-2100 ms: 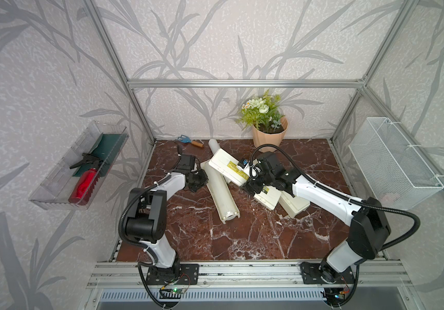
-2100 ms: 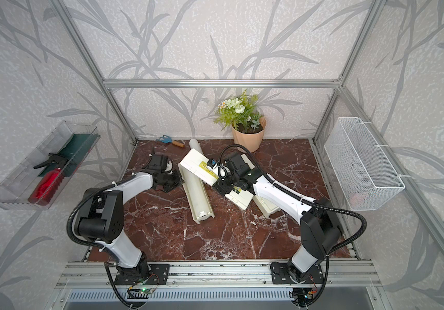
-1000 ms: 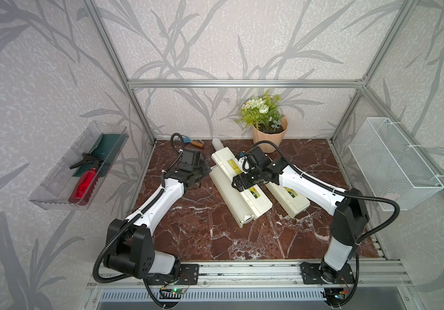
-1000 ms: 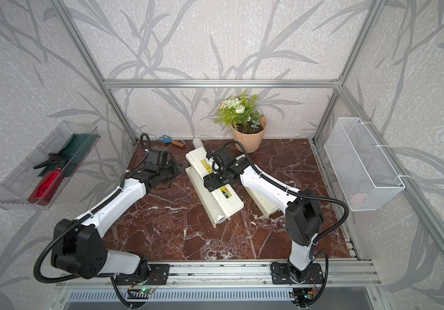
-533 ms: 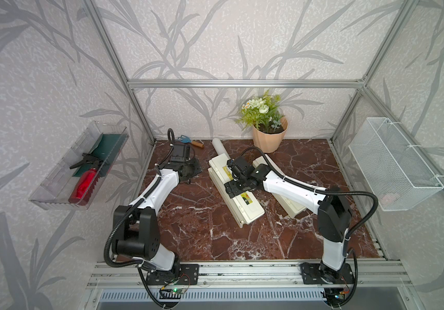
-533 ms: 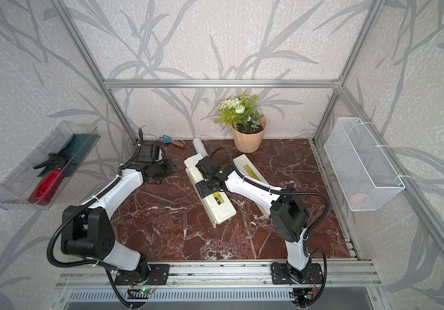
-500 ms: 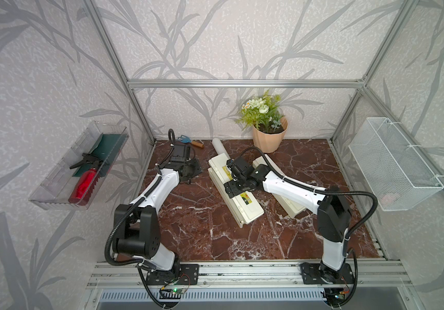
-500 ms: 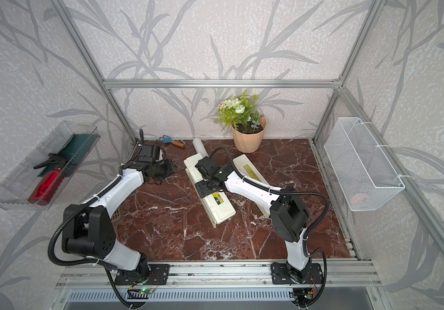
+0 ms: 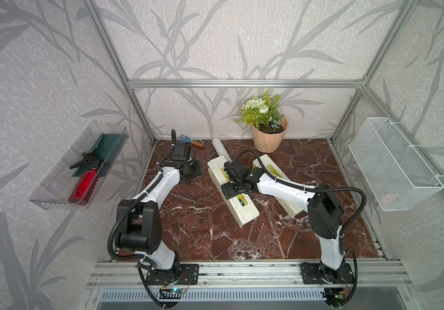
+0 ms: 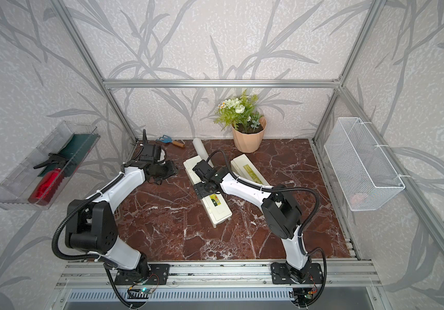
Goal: Put plastic wrap rolls into dispensers
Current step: Close the lid on the plastic wrap cutting box.
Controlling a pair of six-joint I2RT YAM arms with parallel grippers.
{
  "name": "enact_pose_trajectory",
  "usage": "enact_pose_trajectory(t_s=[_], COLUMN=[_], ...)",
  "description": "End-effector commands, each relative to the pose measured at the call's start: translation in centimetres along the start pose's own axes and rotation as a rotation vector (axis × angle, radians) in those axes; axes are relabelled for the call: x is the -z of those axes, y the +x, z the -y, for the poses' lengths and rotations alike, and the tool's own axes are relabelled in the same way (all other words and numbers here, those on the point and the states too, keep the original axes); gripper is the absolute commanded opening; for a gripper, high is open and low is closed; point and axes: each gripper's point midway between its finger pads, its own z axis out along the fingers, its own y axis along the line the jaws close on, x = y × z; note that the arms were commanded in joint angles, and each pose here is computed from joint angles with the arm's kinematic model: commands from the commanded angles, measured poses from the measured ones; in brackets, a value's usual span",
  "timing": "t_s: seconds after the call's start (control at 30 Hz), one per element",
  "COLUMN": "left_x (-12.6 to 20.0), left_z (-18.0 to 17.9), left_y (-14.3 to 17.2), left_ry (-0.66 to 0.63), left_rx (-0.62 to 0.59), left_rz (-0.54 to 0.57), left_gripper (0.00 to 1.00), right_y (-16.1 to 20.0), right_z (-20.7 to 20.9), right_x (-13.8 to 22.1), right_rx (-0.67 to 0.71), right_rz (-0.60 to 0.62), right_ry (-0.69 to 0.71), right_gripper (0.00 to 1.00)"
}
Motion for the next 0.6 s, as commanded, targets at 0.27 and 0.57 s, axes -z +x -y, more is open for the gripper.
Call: enact_pose_trajectory(t_s=[0.27,0.57], left_x=[0.3,1.3], left_z=[0.1,0.4], left_y=[-0.4,0.9], left_ry=[0.004,0.020], left_rx=[-0.016,-0.023], left_rz=[-0.005,-0.061], left_gripper=[0.57,0.60], right_y=[-1.9,-1.5], right_z=[-0.7,-1.6], right_x=[-0.1,-1.5], right_rx=[0.002,0.003], right_rz=[0.093,0.080], right_ry=[0.031,-0.010], right_gripper=[0.69,0.70])
